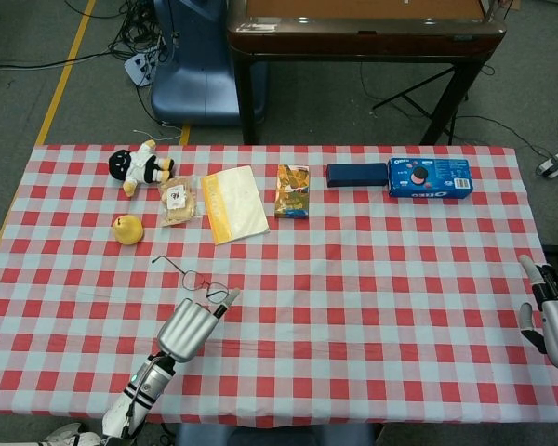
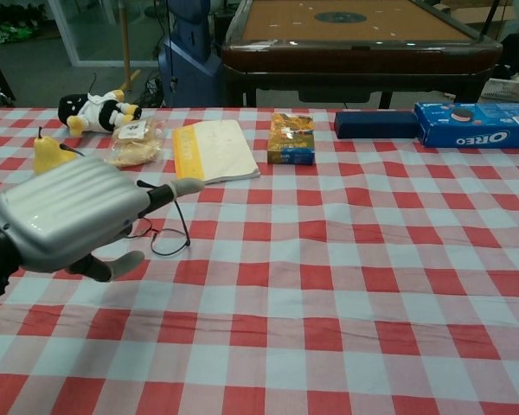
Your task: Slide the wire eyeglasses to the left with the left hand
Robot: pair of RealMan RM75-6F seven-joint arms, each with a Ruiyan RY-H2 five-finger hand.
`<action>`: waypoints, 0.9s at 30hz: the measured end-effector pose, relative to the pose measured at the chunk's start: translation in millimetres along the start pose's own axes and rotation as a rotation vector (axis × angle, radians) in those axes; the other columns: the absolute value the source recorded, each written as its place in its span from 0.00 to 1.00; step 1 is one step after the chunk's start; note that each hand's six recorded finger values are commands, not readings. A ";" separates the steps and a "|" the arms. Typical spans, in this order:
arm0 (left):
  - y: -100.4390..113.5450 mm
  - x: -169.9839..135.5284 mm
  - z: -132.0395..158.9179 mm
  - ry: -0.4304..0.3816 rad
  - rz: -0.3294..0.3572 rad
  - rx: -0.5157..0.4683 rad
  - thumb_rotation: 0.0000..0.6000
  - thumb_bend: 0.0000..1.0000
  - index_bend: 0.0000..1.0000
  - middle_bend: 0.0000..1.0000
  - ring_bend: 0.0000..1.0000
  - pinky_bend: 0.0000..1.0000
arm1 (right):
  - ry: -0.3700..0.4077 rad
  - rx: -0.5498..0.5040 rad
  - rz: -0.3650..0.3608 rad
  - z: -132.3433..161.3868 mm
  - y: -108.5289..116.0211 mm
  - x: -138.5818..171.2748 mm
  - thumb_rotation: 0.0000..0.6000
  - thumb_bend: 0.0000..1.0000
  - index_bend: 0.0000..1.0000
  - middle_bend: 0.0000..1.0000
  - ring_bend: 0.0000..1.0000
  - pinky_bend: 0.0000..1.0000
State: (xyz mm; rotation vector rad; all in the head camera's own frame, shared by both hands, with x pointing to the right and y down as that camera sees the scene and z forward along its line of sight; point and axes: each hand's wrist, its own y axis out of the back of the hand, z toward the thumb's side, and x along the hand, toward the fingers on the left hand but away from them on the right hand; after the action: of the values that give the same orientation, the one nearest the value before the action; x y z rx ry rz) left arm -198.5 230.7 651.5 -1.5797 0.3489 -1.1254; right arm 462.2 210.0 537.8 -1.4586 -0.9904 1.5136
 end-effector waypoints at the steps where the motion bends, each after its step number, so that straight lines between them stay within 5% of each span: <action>1: -2.1 0.9 -1.6 0.008 -0.004 0.002 1.00 0.40 0.00 0.97 0.89 0.91 | 0.001 0.000 0.001 0.2 -0.3 -0.3 1.00 0.59 0.00 0.19 0.14 0.16; 27: -47.2 11.7 -39.8 0.145 -0.144 0.014 1.00 0.40 0.00 0.97 0.89 0.91 | -0.002 0.003 -0.007 0.8 3.1 0.8 1.00 0.59 0.00 0.20 0.16 0.17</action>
State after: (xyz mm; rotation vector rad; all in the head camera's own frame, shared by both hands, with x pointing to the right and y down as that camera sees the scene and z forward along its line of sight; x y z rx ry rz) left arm -239.9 214.8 696.0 -1.5337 0.3266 -1.3549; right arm 461.3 209.5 534.6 -1.4507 -0.9929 1.5115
